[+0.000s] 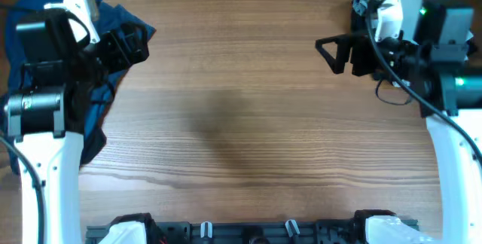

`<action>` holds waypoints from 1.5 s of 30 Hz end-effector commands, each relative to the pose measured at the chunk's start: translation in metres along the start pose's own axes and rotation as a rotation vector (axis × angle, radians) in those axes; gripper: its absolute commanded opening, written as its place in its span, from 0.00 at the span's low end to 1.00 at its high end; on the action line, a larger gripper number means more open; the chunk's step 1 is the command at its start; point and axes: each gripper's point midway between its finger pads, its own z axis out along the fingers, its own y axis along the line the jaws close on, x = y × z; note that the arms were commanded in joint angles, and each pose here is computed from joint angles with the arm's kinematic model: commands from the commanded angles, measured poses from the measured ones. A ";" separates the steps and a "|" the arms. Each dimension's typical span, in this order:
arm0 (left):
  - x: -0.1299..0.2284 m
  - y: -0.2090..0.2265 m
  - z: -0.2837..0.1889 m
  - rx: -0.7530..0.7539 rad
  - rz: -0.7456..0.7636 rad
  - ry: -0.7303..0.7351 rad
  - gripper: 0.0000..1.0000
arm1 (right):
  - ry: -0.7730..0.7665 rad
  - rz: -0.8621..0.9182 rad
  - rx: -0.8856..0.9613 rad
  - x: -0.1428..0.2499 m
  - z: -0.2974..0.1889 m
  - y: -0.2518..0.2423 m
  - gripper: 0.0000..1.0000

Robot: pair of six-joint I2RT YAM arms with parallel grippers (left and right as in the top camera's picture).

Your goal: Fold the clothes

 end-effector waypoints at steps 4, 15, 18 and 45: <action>0.021 0.129 -0.005 -0.420 -0.415 0.077 0.99 | 0.070 -0.016 -0.081 0.006 0.027 0.003 0.99; 0.104 0.328 0.023 -0.759 -0.751 0.346 0.89 | 0.121 -0.049 0.061 0.016 0.039 -0.010 0.99; 0.127 0.339 0.041 -0.734 -0.665 0.471 0.85 | 0.121 -0.052 0.103 0.016 0.038 -0.017 0.99; 0.159 0.391 0.034 -0.953 -0.601 0.559 0.83 | 0.103 -0.060 0.086 0.007 0.065 -0.028 0.99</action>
